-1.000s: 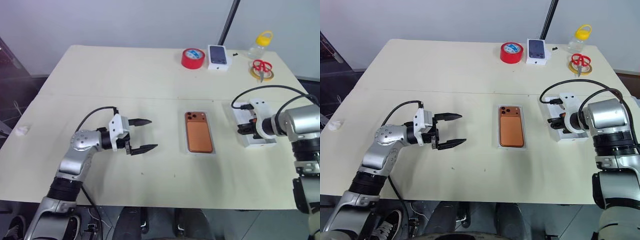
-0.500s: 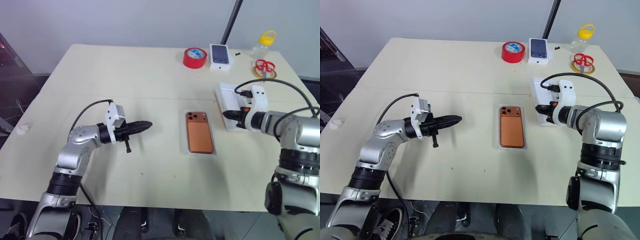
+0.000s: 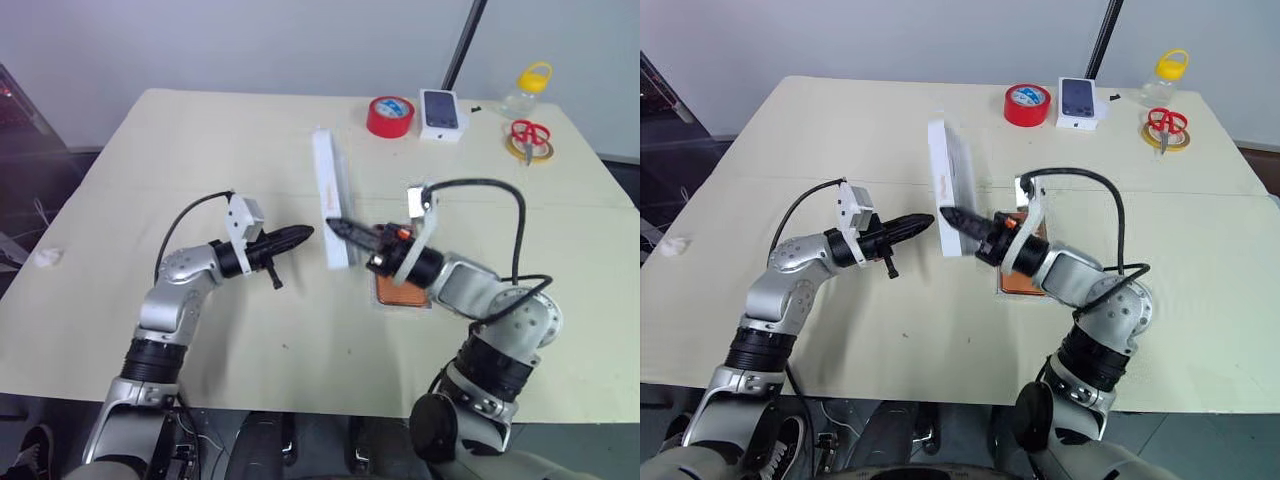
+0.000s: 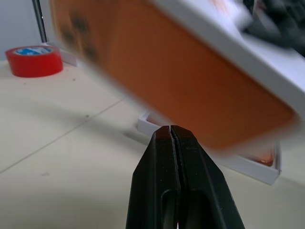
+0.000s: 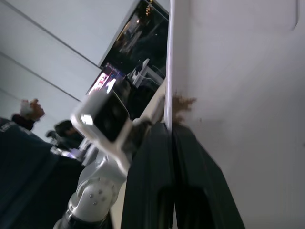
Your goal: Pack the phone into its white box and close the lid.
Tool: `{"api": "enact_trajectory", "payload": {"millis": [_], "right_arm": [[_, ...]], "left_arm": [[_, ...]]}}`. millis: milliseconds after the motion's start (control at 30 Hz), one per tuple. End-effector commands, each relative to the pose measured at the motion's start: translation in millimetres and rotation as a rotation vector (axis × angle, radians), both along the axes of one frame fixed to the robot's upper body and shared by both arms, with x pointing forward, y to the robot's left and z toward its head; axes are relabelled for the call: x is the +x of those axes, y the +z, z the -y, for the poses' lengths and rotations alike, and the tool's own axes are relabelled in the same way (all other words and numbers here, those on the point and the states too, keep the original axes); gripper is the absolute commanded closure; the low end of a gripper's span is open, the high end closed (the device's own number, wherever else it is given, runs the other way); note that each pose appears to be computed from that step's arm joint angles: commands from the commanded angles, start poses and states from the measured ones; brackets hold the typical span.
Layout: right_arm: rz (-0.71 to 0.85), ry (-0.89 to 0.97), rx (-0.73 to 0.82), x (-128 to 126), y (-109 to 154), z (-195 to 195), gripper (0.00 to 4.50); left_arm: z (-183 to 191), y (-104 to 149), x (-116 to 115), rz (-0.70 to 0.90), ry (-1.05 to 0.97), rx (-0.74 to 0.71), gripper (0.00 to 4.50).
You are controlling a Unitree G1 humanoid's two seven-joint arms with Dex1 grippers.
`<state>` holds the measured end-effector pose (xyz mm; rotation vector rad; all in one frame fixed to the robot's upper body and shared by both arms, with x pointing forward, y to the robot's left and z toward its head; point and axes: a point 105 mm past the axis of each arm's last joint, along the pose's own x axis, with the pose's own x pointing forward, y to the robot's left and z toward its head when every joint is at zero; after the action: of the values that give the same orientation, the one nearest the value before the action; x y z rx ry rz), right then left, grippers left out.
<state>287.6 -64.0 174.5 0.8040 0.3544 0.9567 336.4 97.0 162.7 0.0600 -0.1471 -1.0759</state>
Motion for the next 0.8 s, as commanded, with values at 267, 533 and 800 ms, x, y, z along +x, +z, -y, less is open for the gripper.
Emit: {"api": "enact_trajectory", "payload": {"millis": [267,533,800], "right_arm": [[-0.224,0.003,0.132,10.2,-22.9,9.3,4.5],[-0.291,-0.074,0.059,23.7,-30.7,36.0,4.5],[-0.255,-0.143,0.035,16.5,-31.1,66.8,4.5]], "left_arm": [[17.0,0.2,-8.5,0.01,-0.031,-0.023,4.46],[61.0,-23.2,1.0,-0.076,-0.044,-0.057,4.46],[89.3,-28.5,0.3,-0.095,-0.096,-0.075,4.46]]}}
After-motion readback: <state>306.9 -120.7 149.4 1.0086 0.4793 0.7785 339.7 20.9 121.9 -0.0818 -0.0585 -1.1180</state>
